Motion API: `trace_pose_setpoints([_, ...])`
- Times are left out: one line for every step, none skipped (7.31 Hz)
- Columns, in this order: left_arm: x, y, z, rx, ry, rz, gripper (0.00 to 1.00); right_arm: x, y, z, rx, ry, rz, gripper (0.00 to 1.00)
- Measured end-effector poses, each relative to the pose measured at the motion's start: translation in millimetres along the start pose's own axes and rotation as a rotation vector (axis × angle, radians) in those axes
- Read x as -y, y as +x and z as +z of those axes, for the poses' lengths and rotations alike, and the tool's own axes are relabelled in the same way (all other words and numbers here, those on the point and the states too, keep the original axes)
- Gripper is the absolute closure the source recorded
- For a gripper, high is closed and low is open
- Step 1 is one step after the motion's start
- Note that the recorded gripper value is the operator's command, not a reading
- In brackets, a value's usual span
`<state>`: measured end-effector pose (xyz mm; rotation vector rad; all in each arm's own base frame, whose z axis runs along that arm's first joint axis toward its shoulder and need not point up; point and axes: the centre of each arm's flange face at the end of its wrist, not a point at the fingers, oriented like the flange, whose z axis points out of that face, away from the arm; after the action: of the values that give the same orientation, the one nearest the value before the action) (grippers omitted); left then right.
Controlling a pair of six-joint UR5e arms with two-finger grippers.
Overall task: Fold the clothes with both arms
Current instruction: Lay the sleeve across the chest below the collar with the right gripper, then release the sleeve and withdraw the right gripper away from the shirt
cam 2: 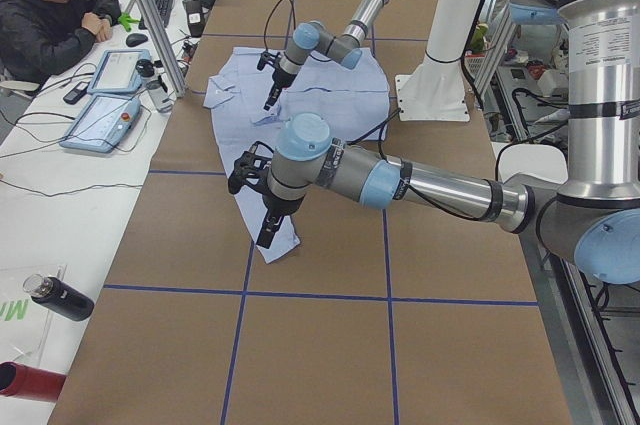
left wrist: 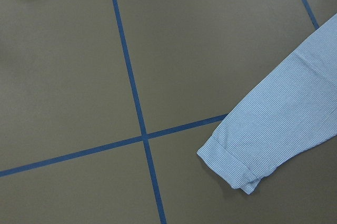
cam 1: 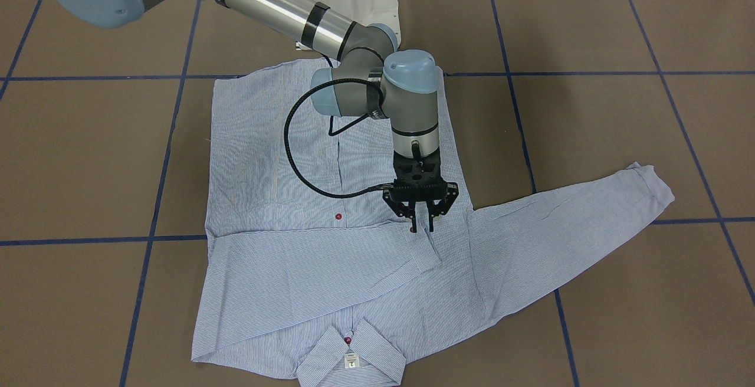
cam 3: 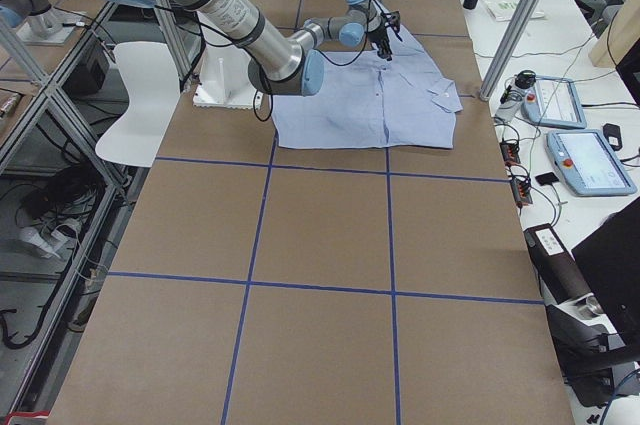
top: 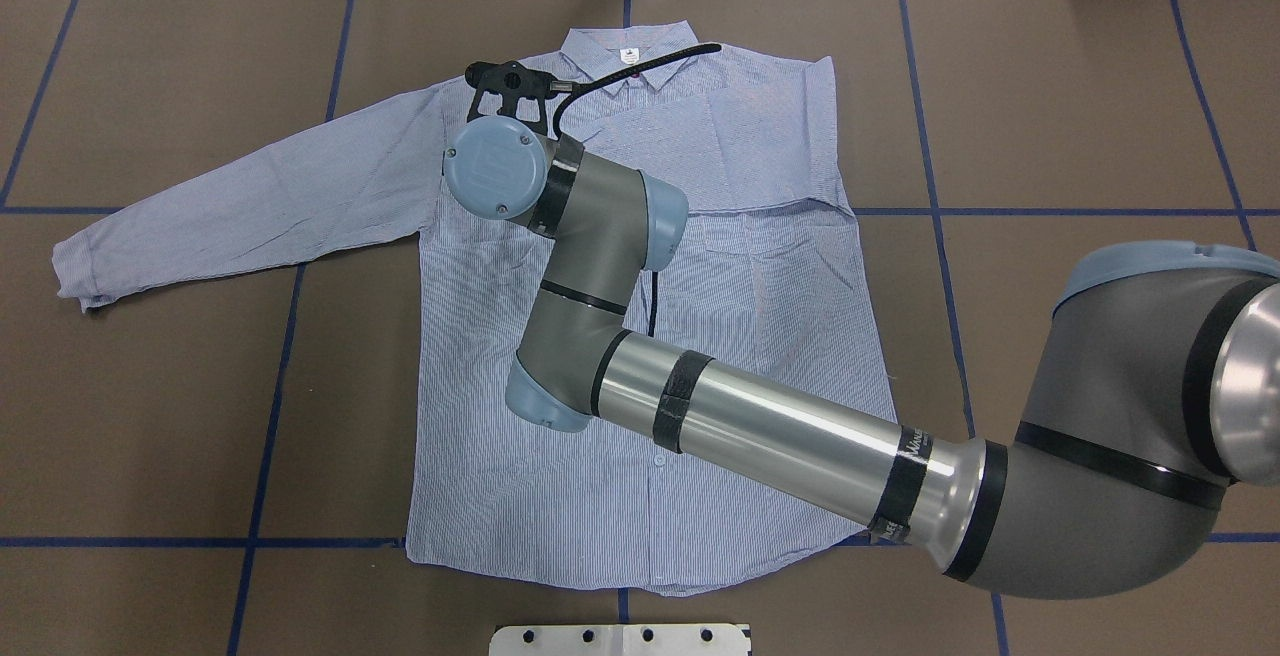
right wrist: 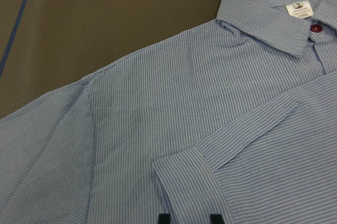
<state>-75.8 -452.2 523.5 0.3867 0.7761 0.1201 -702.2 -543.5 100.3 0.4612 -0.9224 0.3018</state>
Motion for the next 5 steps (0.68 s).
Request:
trace_pose_setpoints([0.7,0.4,0.0,-0.001,0.003,0.003,0.0,12.0,2.1,-2.4,0.002,-0.02,-0.005,0.07])
trace_pose_setpoints([1.5,1.5,-0.6,-0.003,0.006,0.007,0.0,31.7,8.0,-8.1,-0.019,-0.057,-0.026,0.01])
trace_pose_setpoints([3.7,4.8,-3.5,-0.006,0.018,0.021,0.0,58.7,17.2,-22.6,-0.067,-0.115,-0.047,0.01])
trace_pose_setpoints([6.5,9.2,-7.6,-0.008,0.04,0.045,0.0,88.6,33.8,-43.9,-0.112,-0.192,-0.053,0.01])
trace_pose_setpoints([8.5,12.7,-8.5,-0.011,0.057,0.065,0.0,117.7,63.2,-69.2,-0.132,-0.267,-0.06,0.01])
